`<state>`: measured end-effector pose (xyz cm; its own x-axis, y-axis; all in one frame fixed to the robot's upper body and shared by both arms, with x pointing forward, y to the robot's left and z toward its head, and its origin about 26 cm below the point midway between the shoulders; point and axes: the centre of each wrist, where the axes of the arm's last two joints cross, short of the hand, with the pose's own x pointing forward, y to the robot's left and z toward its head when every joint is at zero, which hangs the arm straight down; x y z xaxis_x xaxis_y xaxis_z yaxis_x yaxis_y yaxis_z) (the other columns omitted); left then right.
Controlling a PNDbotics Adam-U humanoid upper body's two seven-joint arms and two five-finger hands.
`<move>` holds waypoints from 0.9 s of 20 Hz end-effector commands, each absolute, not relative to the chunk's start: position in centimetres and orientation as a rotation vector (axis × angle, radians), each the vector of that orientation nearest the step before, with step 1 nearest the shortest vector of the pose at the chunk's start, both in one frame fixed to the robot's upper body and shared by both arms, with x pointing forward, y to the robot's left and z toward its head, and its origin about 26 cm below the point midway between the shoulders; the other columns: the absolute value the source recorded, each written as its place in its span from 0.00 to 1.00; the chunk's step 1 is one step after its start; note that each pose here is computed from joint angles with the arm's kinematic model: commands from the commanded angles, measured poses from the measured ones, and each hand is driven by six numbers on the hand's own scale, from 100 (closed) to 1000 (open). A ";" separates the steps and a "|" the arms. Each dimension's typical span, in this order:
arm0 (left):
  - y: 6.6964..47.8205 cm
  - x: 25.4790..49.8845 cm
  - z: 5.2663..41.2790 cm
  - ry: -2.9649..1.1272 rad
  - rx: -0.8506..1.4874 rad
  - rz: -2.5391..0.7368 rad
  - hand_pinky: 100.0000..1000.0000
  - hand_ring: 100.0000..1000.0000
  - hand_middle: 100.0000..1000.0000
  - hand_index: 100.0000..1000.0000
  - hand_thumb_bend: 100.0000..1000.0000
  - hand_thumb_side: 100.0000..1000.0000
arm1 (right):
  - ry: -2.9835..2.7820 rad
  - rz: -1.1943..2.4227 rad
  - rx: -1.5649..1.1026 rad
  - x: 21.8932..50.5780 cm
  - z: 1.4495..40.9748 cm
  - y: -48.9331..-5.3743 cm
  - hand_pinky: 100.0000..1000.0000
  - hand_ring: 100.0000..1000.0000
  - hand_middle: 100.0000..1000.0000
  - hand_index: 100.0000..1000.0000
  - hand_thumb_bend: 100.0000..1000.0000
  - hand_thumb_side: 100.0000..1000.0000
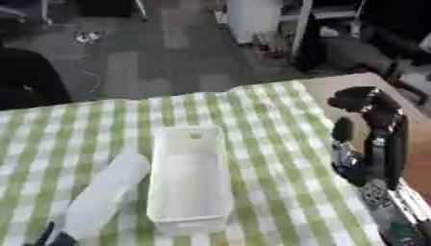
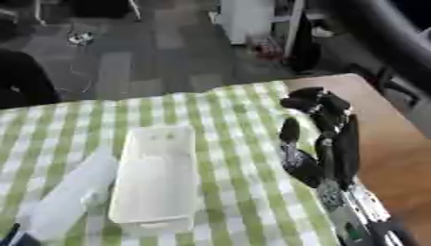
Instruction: Pick up objects on the table and place them in the box.
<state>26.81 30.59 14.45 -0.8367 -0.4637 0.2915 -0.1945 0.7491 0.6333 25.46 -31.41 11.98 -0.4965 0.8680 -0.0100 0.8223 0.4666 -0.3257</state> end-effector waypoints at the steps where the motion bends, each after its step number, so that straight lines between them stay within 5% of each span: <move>1: 30.8 26.8 15.3 -2.523 0.521 -0.879 0.40 0.45 0.70 0.73 0.03 1.00 | -2.659 0.404 -1.459 25.3 12.5 -31.5 0.24 0.36 0.50 0.58 0.00 0.93; 18: 31.2 27.0 16.2 -2.341 0.689 -1.042 0.46 0.51 0.76 0.79 0.03 1.00 | -2.645 0.386 -1.456 25.3 12.3 -31.3 0.24 0.35 0.50 0.58 0.00 0.92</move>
<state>26.99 30.95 15.13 -0.7599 -0.5932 0.2659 -0.2247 0.6235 0.7489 25.38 -31.18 11.75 -0.4976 0.8674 -0.0013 0.8206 0.4703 -0.3245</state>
